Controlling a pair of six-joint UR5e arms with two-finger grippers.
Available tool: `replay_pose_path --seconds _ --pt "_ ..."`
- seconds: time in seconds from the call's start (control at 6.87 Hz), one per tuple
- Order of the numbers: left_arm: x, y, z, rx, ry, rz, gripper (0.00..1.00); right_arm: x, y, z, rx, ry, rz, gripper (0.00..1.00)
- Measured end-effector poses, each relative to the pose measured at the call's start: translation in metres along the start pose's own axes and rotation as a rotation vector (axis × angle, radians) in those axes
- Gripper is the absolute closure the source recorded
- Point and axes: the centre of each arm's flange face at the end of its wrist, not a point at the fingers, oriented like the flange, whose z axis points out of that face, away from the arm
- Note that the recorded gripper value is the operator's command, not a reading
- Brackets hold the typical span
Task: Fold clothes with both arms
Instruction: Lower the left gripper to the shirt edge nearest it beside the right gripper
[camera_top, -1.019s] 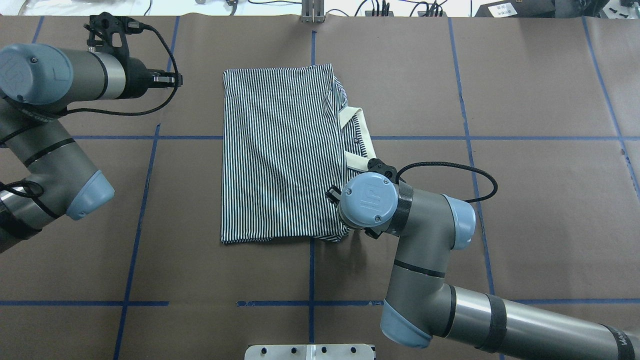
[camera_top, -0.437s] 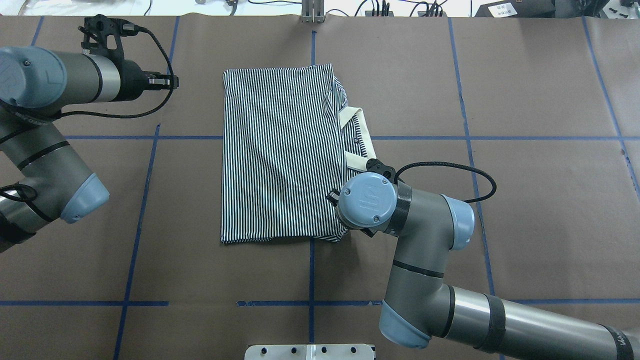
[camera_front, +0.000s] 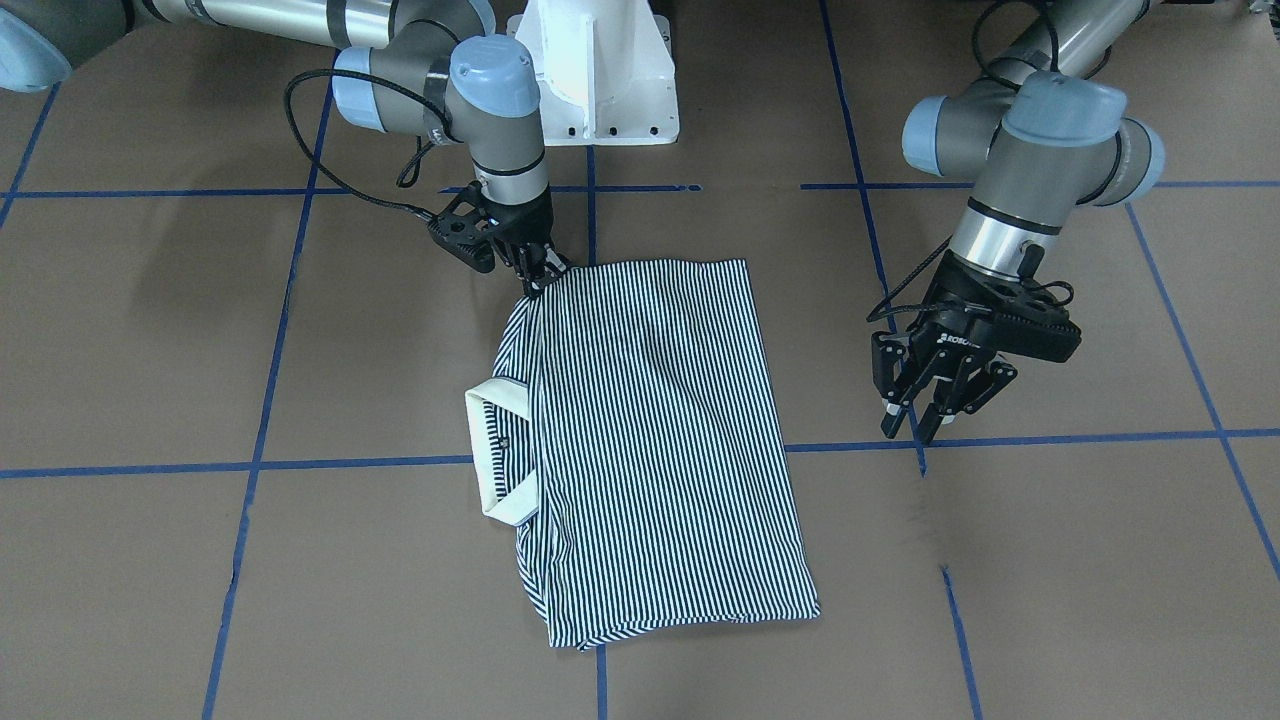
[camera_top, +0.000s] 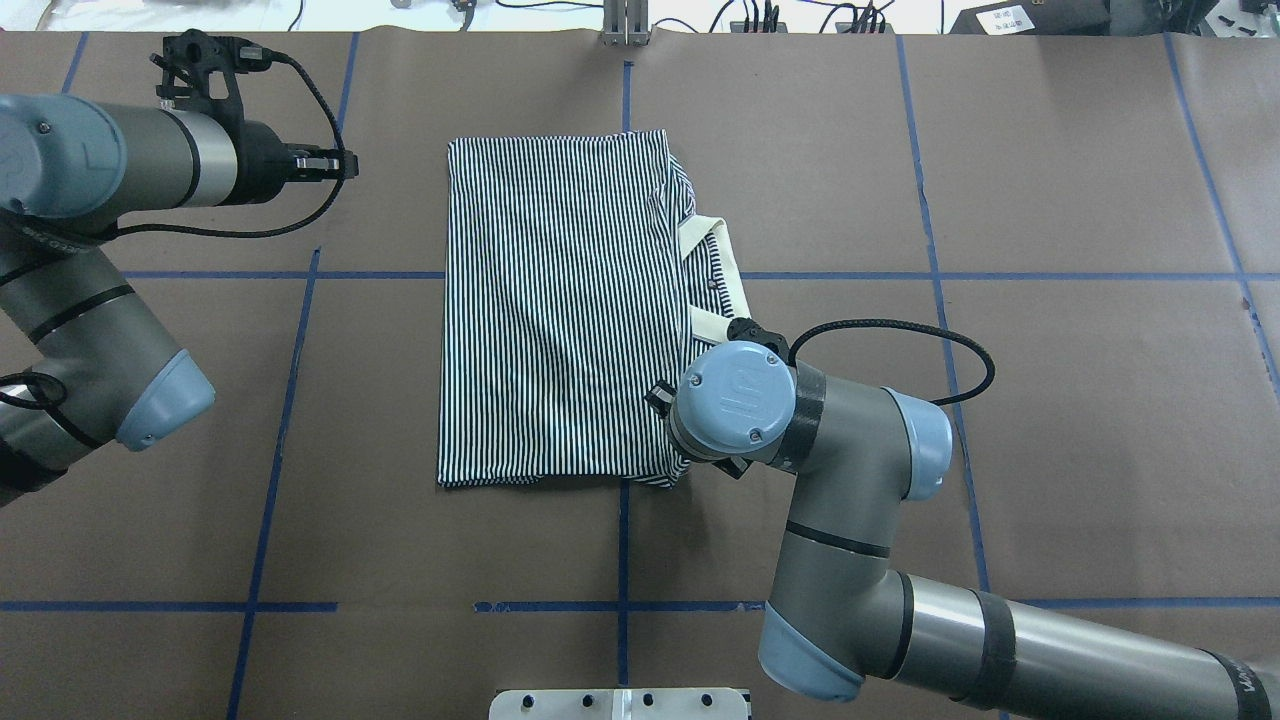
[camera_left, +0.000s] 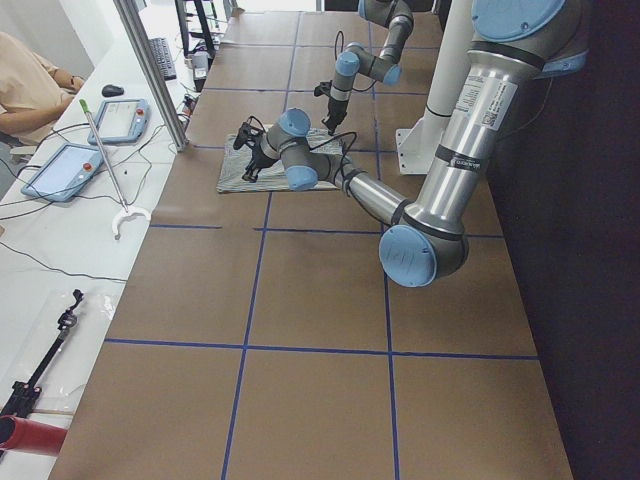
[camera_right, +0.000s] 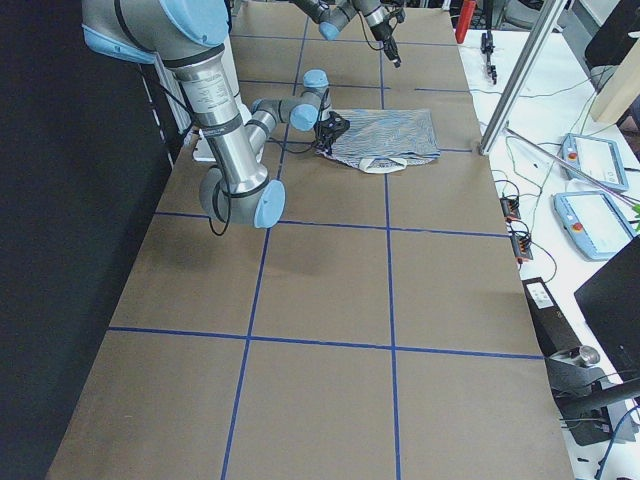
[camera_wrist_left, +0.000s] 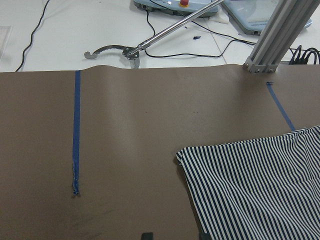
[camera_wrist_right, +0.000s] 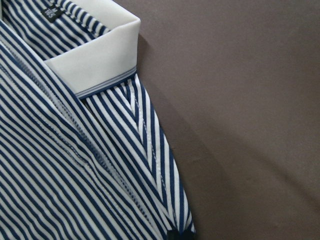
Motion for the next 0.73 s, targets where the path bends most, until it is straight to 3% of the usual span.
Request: replay_pose_path --seconds 0.15,0.44,0.73 --pt "0.015 0.011 -0.004 -0.060 0.051 -0.097 0.56 0.011 -0.002 -0.009 -0.018 -0.005 -0.002 1.00" --pt "0.071 0.075 -0.022 -0.204 0.153 -0.291 0.53 0.034 0.000 -0.026 -0.041 -0.013 -0.012 1.00" --pt "0.096 0.144 -0.039 -0.312 0.166 -0.422 0.50 0.044 0.003 -0.025 -0.047 -0.004 -0.019 1.00"
